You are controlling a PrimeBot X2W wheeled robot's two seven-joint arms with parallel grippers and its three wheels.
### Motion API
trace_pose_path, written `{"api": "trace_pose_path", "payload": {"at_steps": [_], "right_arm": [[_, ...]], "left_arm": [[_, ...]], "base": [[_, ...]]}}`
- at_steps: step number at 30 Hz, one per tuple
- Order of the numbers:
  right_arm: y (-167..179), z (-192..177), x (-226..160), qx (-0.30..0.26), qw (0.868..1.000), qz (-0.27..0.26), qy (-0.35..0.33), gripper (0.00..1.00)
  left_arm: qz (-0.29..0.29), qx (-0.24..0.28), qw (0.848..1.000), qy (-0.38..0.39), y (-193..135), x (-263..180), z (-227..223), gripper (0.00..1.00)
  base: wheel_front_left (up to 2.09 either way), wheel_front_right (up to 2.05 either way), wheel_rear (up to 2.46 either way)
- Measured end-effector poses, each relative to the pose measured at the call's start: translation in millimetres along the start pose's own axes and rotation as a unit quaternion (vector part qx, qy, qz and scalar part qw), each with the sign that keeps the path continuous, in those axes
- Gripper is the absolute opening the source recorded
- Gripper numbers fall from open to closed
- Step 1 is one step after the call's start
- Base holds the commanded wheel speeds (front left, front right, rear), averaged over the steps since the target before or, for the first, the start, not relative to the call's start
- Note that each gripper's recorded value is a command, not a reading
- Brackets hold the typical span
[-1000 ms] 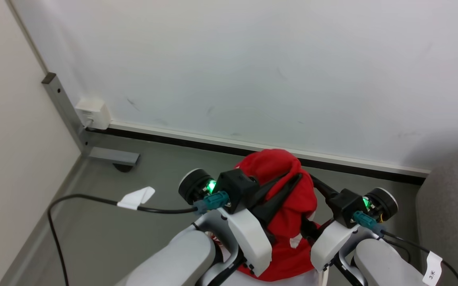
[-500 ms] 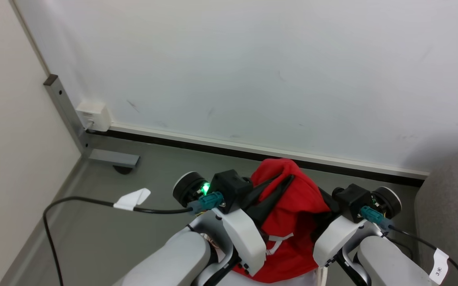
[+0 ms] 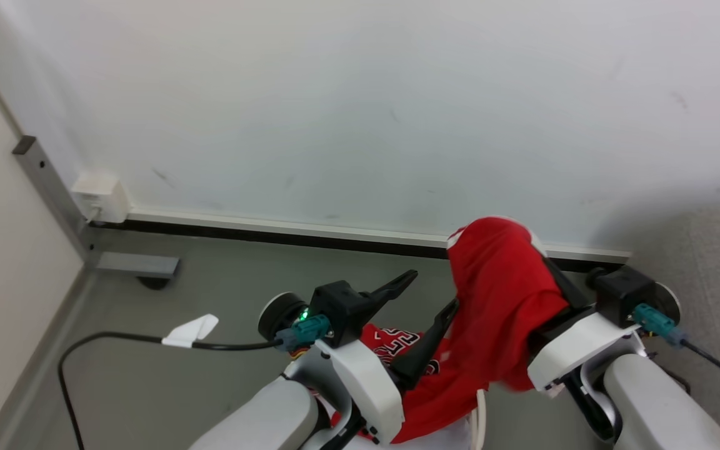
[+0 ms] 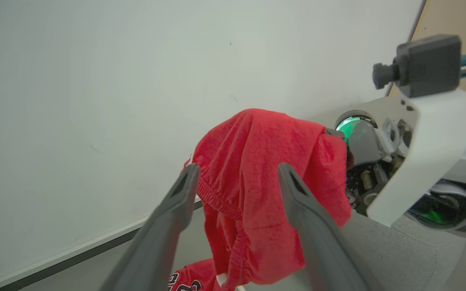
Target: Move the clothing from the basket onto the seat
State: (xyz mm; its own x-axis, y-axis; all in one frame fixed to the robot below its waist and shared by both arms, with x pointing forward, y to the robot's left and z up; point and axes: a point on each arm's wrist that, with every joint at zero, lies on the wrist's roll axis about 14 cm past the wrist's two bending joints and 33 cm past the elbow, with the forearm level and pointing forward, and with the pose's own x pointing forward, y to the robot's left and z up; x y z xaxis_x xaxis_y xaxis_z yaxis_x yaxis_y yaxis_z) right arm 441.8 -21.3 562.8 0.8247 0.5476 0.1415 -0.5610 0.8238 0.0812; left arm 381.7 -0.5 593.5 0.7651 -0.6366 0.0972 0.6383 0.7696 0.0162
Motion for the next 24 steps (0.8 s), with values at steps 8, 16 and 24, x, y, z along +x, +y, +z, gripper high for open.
{"api": "trace_pose_path", "payload": {"at_steps": [8,16,24], "right_arm": [[-54.6,33.3,-27.5,-0.007,0.996,-0.074,-0.046,0.0],[-114.0,63.7,-75.2,-0.012,0.983,-0.162,-0.085,0.0],[-151.2,76.6,-128.6,-0.033,0.967,-0.233,-0.098,0.0]], "left_arm": [[-0.043,0.008,0.999,-0.007,-21.7,17.0,-6.2,1.0],[-0.104,-0.006,0.994,-0.016,-51.8,41.0,-16.6,1.0],[-0.154,-0.013,0.988,-0.018,-77.9,64.5,-31.3,1.0]], "base": [[0.0,0.0,0.0],[0.0,0.0,0.0],[0.0,0.0,0.0]]}}
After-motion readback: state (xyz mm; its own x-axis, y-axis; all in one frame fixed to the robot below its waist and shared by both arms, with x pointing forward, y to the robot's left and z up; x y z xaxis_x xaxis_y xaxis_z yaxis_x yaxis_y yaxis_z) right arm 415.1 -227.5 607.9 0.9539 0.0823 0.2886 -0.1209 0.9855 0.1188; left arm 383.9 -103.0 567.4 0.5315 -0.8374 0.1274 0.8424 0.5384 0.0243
